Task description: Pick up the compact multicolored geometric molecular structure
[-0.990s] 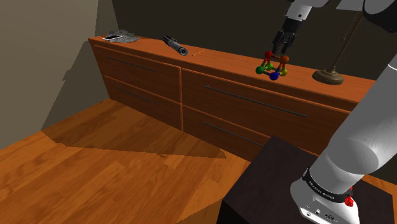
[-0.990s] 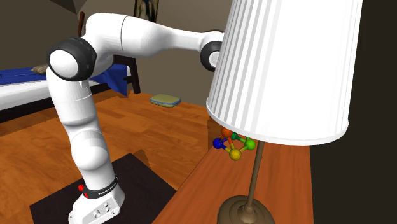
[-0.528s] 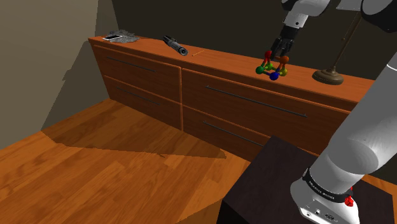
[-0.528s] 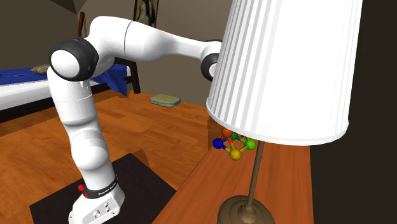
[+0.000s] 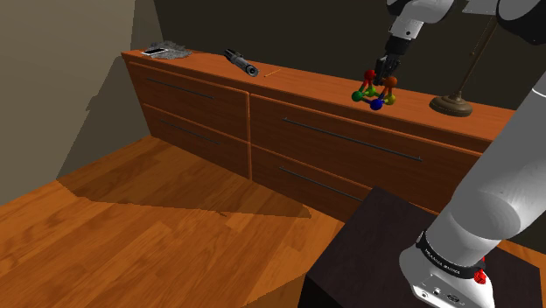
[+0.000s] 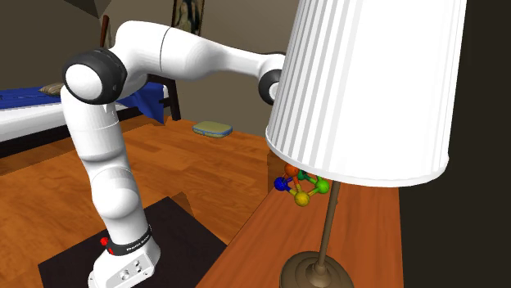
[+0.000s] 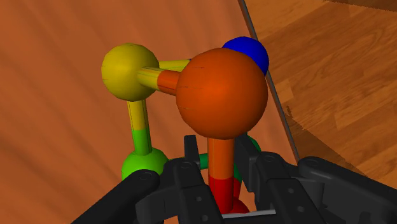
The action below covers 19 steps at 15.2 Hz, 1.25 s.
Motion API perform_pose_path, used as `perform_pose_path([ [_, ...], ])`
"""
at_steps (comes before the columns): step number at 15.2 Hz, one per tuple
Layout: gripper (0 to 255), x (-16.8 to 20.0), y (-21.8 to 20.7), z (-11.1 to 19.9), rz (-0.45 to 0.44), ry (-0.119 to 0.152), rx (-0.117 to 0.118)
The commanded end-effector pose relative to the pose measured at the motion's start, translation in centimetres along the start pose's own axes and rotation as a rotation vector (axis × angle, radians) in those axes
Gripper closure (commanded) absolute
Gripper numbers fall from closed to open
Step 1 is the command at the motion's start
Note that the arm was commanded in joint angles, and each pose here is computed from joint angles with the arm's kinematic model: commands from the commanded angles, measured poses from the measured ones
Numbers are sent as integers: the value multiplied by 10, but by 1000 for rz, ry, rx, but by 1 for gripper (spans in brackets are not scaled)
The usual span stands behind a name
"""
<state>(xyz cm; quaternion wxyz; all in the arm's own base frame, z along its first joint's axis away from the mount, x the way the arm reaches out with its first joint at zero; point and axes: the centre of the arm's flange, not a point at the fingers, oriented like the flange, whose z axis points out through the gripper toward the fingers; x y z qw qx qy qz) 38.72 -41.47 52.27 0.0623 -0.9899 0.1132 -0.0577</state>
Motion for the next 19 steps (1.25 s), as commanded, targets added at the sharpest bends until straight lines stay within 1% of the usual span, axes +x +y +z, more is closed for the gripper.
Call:
perform_pose_path([
  [1,255,0,0,0,1,-1,0],
  [2,255,0,1,-1,1,-1,0],
  [17,255,7,-10,-79,1,-1,0],
  [19,255,8,-10,-79,1,-1,0],
])
